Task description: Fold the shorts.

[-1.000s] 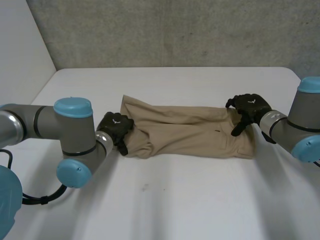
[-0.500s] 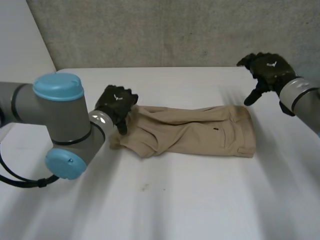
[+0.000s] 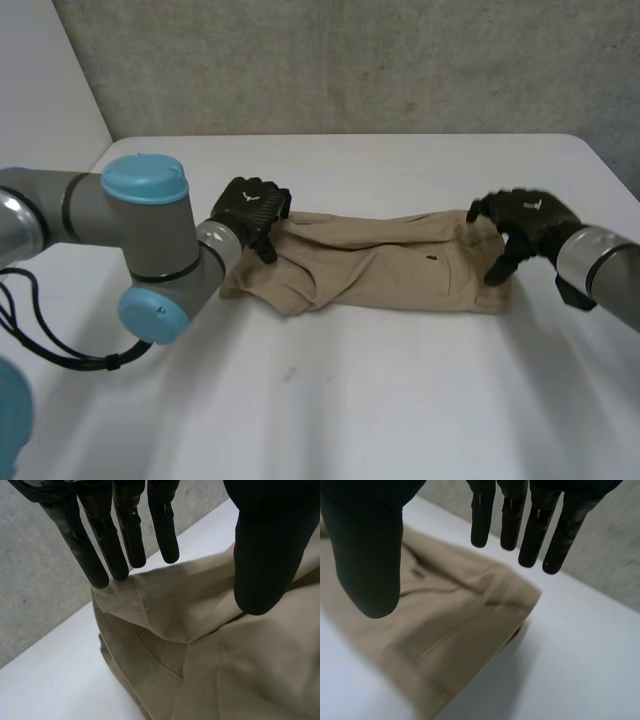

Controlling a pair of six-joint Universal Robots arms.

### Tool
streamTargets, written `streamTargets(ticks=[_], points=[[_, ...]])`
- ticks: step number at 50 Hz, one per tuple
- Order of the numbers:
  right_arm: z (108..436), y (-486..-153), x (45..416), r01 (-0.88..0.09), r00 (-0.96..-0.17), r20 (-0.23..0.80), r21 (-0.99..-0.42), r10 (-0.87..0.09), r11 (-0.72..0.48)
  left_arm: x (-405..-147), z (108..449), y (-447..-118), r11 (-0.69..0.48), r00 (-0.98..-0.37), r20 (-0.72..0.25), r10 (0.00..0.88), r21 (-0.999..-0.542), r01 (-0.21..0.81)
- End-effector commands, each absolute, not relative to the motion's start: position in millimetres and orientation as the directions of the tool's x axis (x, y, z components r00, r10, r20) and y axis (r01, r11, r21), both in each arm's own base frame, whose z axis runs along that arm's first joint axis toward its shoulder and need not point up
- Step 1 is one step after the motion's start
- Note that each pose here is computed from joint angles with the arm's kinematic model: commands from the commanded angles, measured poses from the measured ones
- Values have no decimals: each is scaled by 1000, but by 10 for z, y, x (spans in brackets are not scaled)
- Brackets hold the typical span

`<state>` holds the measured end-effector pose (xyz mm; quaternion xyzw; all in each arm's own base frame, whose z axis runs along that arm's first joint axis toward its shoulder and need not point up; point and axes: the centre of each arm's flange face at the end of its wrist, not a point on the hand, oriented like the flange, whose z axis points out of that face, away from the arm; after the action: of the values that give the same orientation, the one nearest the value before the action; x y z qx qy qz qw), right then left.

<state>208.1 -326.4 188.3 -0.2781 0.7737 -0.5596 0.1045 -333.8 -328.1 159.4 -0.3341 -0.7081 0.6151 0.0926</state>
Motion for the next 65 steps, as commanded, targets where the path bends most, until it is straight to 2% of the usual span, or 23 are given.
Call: streamTargets(ticks=[1,6,12,18,26,34,43,47,54,58,62,65], points=[[1686,-3082,2079,-398,-780,187,-885,-598,243,-3307,1449,-3655,4,-782,-284,554,-939,344],[1621,-3038,2080,-425,-761,208,-875,-614,231,-3300,1356,-3914,-24,-786,-283,550,-946,323],[1521,-3006,2073,-429,-761,222,-877,-610,215,-3200,1282,-4273,-65,-818,-296,493,-950,305],[1420,-2994,2092,-432,-759,244,-883,-603,186,-3149,1117,-4408,-65,-827,-299,476,-950,305],[1286,-3109,2089,-457,-758,304,-879,-577,136,-3155,1037,-4310,-26,-819,-291,495,-947,321],[1192,-3180,2074,-528,-719,383,-844,-580,97,-3083,1437,-4088,-24,-816,-290,500,-947,321],[1201,-3300,2072,-540,-713,412,-839,-567,69,-2999,1805,-3798,-22,-817,-284,501,-948,317],[1318,-3358,2006,-533,-728,423,-844,-539,58,-2913,1975,-3707,-26,-825,-283,489,-950,311],[1762,-3508,1680,-544,-762,477,-839,-439,33,-2708,2188,-3549,-14,-840,-282,463,-950,311],[1931,-3528,1664,-595,-722,519,-803,-457,28,-2596,2275,-3458,-6,-848,-279,451,-951,310],[2160,-3598,1701,-648,-674,589,-761,-446,-25,-2555,2359,-3322,-9,-847,-279,451,-951,309],[2329,-3531,1980,-658,-623,626,-744,-470,-119,-2532,2386,-3227,-6,-846,-278,455,-951,310]])
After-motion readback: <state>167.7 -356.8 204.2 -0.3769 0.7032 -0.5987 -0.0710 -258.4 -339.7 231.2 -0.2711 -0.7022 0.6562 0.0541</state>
